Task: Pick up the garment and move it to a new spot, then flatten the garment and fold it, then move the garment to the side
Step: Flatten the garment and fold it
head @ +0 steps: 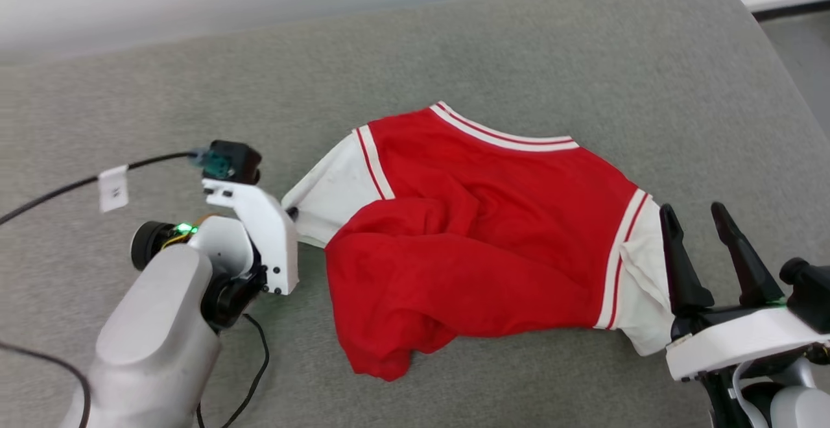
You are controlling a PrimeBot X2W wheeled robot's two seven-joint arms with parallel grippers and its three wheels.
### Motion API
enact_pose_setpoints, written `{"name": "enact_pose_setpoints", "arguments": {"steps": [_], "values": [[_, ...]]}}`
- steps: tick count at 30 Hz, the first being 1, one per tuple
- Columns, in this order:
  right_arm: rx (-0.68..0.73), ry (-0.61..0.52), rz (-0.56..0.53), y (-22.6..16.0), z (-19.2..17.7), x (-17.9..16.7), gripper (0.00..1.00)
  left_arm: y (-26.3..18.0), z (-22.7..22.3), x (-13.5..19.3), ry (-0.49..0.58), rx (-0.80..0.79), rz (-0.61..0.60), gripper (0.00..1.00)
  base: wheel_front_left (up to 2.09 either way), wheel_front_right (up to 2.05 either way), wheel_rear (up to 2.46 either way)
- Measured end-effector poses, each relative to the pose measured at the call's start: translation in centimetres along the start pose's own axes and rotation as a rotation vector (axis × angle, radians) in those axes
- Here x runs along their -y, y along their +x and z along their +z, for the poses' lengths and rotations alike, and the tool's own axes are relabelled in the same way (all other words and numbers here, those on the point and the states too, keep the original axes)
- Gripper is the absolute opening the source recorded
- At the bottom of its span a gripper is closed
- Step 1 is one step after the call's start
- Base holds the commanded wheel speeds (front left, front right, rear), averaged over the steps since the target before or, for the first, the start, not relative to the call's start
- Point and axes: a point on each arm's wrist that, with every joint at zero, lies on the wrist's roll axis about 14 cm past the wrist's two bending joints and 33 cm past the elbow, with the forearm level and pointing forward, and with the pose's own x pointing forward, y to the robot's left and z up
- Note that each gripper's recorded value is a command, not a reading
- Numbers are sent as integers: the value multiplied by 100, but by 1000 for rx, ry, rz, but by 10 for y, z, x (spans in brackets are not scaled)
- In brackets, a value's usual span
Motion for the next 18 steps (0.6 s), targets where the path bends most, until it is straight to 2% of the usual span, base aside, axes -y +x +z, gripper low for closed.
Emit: {"name": "enact_pose_setpoints", "arguments": {"steps": [5,8,13,18], "values": [[-22,7,12,-2,1,-3,100,-41,25,-21,-55,229,101,0,0,0,0],[-63,32,2,-3,-3,1,100,-67,25,-29,-82,316,152,0,0,0,0],[-200,67,-23,-1,-22,20,100,-107,22,-39,-118,412,221,0,0,0,0],[-432,74,-8,5,-48,32,100,-134,17,-36,-133,466,254,0,0,0,0]]}}
